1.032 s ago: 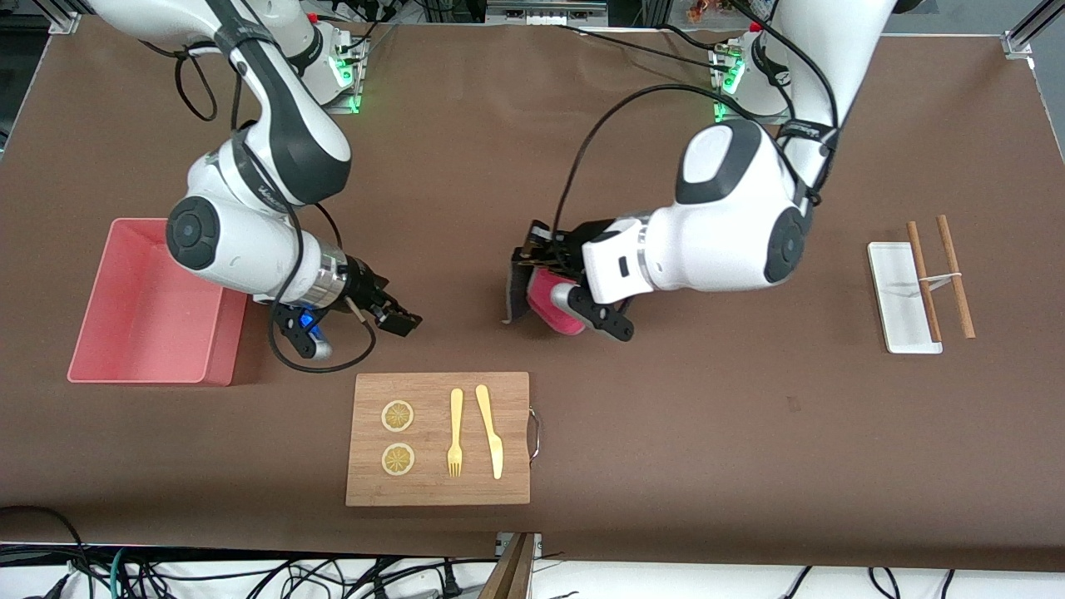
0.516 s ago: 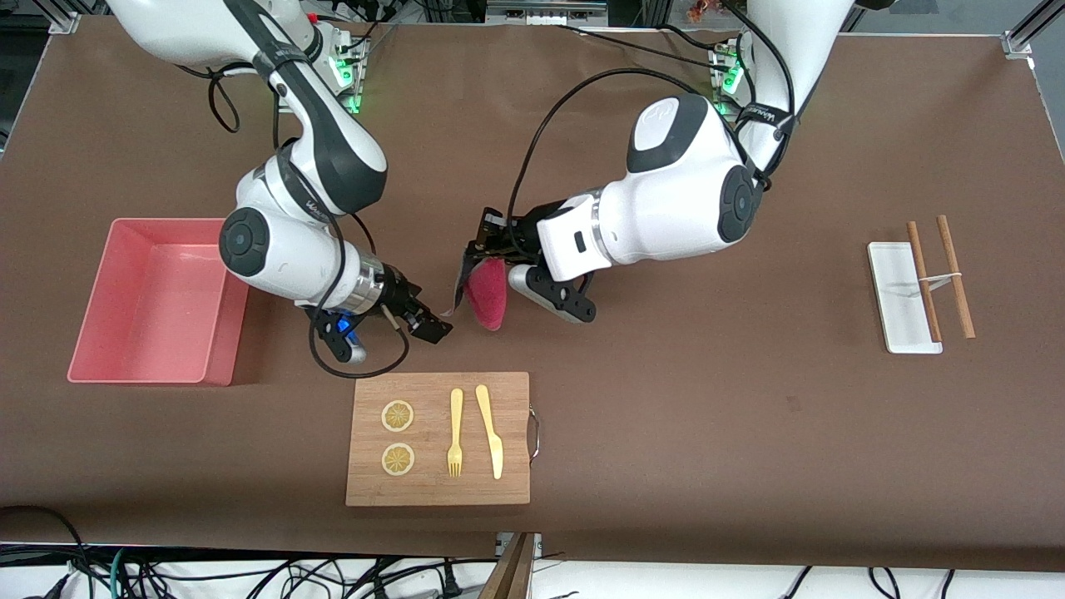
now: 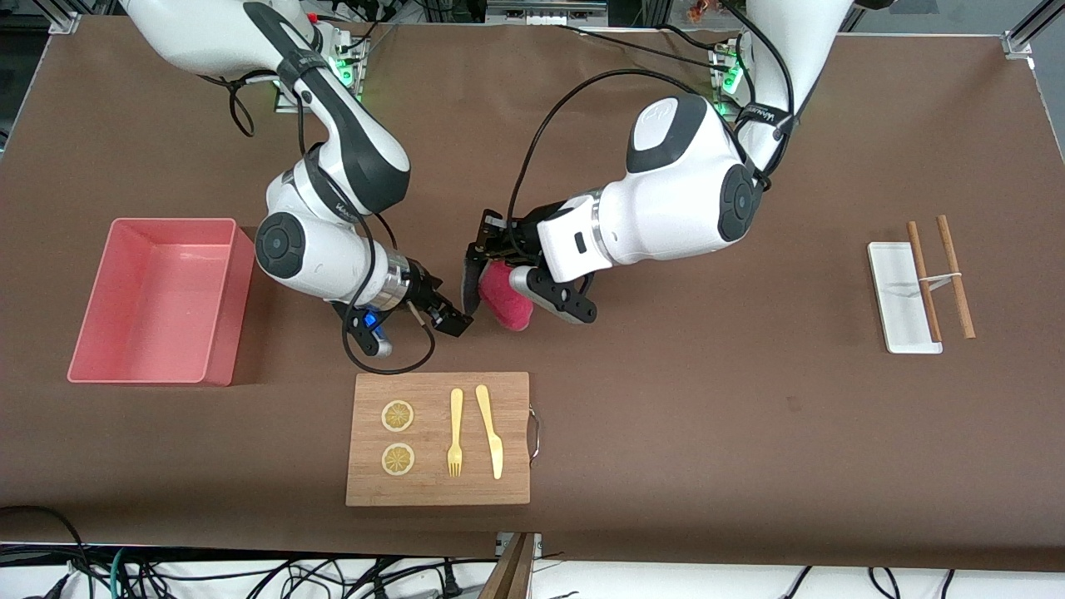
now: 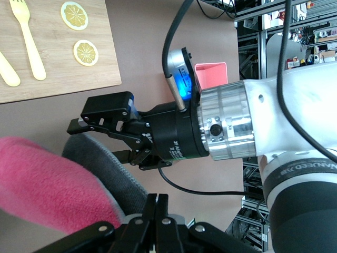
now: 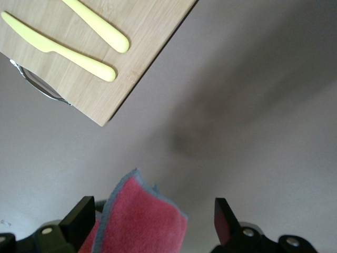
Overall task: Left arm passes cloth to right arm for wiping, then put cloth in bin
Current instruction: 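Grasp the cloth with the right gripper beside the left gripper, then pull the cloth away with the right gripper while the left gripper withdraws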
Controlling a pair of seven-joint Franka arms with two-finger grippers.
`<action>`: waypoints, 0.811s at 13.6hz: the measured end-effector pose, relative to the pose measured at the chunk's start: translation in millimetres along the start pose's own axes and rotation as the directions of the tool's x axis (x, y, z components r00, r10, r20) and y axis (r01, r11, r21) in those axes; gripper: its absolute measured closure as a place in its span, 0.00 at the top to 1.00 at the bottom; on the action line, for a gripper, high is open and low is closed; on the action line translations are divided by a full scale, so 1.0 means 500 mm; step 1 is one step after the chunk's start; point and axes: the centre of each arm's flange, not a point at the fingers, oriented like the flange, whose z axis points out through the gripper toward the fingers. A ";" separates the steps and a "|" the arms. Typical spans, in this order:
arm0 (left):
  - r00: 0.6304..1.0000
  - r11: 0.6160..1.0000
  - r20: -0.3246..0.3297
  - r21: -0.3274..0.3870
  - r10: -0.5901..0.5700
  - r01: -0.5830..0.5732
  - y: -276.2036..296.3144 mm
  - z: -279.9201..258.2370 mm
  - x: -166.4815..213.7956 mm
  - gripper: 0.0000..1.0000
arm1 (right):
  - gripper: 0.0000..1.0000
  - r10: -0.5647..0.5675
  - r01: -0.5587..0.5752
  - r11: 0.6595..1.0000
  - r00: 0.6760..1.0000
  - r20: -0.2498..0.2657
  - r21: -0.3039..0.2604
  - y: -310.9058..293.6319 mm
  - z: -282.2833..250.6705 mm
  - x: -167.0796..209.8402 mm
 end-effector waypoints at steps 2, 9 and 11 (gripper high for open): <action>1.000 1.000 -0.002 0.001 -0.001 0.001 -0.002 -0.002 0.001 0.02 | 1.00 -0.005 0.005 1.000 1.000 0.005 -0.005 -0.002 0.019 -0.008; 1.000 1.000 -0.003 0.001 -0.003 0.003 -0.003 -0.003 0.002 0.02 | 0.37 -0.012 0.013 0.999 1.000 0.018 -0.031 0.007 0.052 -0.019; 1.000 1.000 -0.004 0.001 -0.004 0.004 -0.004 -0.004 0.003 0.02 | 0.15 -0.012 0.013 0.999 1.000 0.018 -0.031 0.007 0.052 -0.019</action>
